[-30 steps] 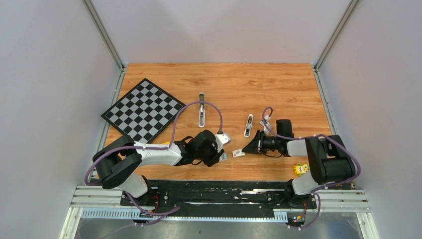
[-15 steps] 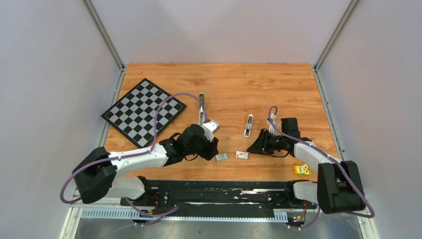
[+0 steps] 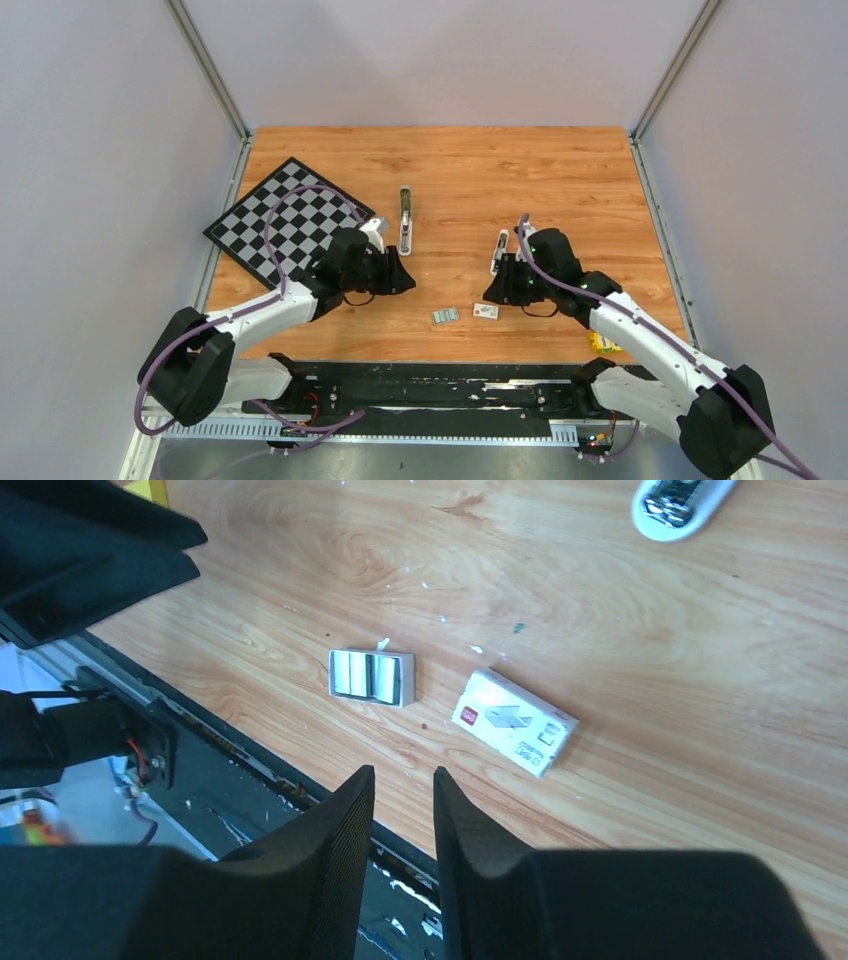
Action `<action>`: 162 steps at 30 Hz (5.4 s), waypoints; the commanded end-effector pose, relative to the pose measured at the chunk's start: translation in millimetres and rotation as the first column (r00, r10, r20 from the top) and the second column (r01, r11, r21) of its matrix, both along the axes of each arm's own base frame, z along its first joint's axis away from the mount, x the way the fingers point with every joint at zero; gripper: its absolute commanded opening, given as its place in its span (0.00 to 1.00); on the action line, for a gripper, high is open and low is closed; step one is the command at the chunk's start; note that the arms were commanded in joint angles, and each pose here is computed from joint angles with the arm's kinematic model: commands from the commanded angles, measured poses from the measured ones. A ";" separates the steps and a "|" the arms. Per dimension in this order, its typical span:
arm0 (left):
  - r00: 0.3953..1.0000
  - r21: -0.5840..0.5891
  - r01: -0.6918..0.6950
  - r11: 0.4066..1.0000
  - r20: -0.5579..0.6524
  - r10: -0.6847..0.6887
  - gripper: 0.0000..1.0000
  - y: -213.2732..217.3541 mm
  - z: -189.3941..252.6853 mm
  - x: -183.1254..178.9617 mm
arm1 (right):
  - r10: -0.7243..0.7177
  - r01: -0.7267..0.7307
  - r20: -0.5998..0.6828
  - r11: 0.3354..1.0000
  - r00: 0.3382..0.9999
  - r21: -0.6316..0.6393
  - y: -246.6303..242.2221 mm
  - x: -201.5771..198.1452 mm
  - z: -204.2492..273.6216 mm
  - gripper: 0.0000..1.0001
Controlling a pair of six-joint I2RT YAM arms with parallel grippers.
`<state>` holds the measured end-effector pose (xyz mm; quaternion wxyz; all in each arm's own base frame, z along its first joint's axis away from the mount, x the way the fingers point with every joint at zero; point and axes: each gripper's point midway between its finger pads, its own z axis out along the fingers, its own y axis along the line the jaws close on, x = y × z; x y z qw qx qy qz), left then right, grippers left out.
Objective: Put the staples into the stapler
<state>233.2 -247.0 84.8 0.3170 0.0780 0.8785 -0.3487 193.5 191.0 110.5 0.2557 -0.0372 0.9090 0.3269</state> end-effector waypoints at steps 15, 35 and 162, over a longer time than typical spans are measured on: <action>0.917 0.023 -0.234 0.972 0.339 0.212 0.73 87.2 135.7 13.5 | 0.114 -0.112 -0.014 0.935 0.993 -0.337 75.0 -5.4 -29.9 0.31; 0.904 0.044 -0.230 0.972 0.380 0.197 0.75 98.1 136.7 0.9 | 0.113 -0.129 -0.061 0.884 0.992 -0.450 90.1 -8.7 -60.6 0.31; 0.995 -0.042 0.096 0.994 0.042 -0.094 0.81 24.4 24.0 -10.2 | -0.394 0.382 0.073 0.804 0.916 -0.455 -31.0 118.5 -44.9 0.21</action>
